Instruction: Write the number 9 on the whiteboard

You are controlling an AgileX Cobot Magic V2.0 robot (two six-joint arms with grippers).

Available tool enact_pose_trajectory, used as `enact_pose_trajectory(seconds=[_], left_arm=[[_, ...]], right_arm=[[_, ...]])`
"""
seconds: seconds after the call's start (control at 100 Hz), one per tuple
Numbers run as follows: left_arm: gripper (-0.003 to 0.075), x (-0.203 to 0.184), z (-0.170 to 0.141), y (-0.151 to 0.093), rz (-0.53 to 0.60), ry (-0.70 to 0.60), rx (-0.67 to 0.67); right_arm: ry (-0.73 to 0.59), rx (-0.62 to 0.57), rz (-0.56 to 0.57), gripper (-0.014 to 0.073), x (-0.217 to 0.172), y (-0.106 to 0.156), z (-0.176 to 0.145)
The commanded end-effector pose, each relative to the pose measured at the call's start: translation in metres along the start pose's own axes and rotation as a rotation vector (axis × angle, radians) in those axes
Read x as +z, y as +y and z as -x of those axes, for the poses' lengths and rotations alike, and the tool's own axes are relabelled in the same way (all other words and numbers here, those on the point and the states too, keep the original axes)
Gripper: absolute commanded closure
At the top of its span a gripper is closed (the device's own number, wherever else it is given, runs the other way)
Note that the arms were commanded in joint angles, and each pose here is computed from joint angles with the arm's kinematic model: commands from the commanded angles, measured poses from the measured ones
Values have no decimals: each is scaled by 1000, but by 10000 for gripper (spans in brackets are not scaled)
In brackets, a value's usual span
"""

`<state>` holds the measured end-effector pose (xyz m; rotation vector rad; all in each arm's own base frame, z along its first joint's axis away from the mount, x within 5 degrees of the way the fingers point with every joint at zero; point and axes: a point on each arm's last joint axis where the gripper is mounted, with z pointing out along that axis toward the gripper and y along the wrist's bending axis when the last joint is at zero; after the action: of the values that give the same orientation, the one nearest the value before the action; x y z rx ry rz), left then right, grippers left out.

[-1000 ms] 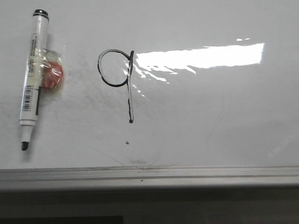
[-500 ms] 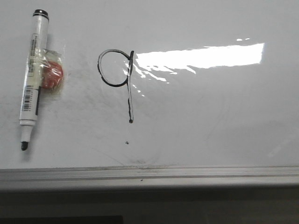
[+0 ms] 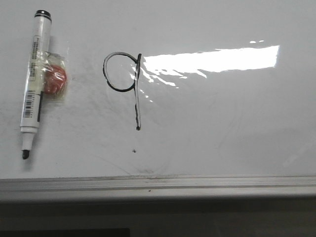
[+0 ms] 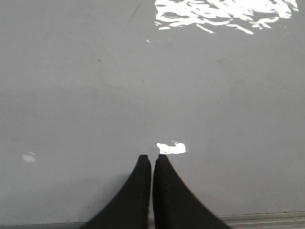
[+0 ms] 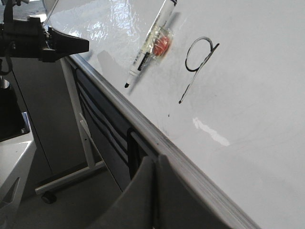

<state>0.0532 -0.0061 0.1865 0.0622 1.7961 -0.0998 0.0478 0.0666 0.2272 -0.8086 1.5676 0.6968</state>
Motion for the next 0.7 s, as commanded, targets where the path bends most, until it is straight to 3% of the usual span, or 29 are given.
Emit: enact_pose_trajectory(seconds=[0.0,0.41,0.69], left_arm=[[741,2,-5,0,-3,-57,-20],[741,2,-5,0,-3,-57,-20],[741,2,-5,0,-3,-57,-20]], right_arm=[[-91,-17,11,658,-1,1,15],[-80,-15,-28,659,-1,-2,14],[-242,-22,-355,658,-8,-28,27]])
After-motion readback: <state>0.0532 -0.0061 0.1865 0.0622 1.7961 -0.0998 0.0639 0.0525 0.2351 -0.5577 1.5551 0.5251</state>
